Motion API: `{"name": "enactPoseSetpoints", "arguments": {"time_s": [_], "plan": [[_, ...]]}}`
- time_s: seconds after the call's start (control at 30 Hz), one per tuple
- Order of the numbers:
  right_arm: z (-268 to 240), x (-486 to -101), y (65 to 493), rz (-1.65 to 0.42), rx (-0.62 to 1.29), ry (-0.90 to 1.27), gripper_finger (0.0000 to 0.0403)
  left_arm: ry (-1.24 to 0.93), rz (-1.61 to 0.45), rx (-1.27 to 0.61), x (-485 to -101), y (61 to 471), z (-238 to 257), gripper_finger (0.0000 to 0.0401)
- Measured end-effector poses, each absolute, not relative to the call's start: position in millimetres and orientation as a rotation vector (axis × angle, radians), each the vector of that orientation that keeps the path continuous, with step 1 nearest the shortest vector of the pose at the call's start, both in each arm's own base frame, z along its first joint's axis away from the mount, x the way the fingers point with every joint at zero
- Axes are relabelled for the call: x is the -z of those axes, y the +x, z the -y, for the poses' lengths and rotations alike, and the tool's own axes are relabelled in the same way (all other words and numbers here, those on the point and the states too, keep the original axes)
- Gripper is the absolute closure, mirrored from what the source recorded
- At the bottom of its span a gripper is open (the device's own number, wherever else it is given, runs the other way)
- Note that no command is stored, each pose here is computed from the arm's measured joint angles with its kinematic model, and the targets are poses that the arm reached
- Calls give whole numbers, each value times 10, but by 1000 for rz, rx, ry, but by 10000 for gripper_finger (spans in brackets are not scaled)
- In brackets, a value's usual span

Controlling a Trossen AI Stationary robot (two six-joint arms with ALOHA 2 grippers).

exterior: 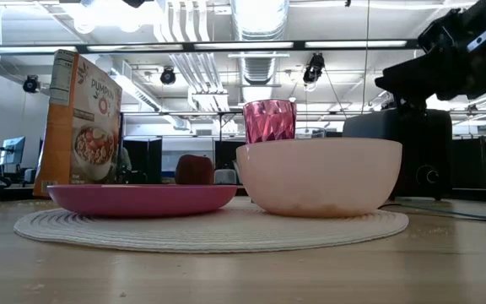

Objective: Arrange a breakfast setting
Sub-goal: Return to Home Position

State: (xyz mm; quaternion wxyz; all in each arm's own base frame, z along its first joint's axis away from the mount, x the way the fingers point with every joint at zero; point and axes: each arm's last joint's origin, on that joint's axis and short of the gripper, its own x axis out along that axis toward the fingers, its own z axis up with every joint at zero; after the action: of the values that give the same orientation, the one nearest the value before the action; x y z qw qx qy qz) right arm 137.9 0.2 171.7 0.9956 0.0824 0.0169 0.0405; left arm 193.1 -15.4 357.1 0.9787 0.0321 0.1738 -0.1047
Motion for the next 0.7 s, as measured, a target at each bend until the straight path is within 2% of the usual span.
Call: {"name": "enactPoseSetpoints", "arguments": {"time_s": [0.3,0.7], "plan": [[-2,-1662,1341,-21,-81,156,314,52,-390,210,-3502,2029,159,401],[-3,-1580,1339,-107,-72,215,314,72,-383,214,-3510,2020,159,401]]}}
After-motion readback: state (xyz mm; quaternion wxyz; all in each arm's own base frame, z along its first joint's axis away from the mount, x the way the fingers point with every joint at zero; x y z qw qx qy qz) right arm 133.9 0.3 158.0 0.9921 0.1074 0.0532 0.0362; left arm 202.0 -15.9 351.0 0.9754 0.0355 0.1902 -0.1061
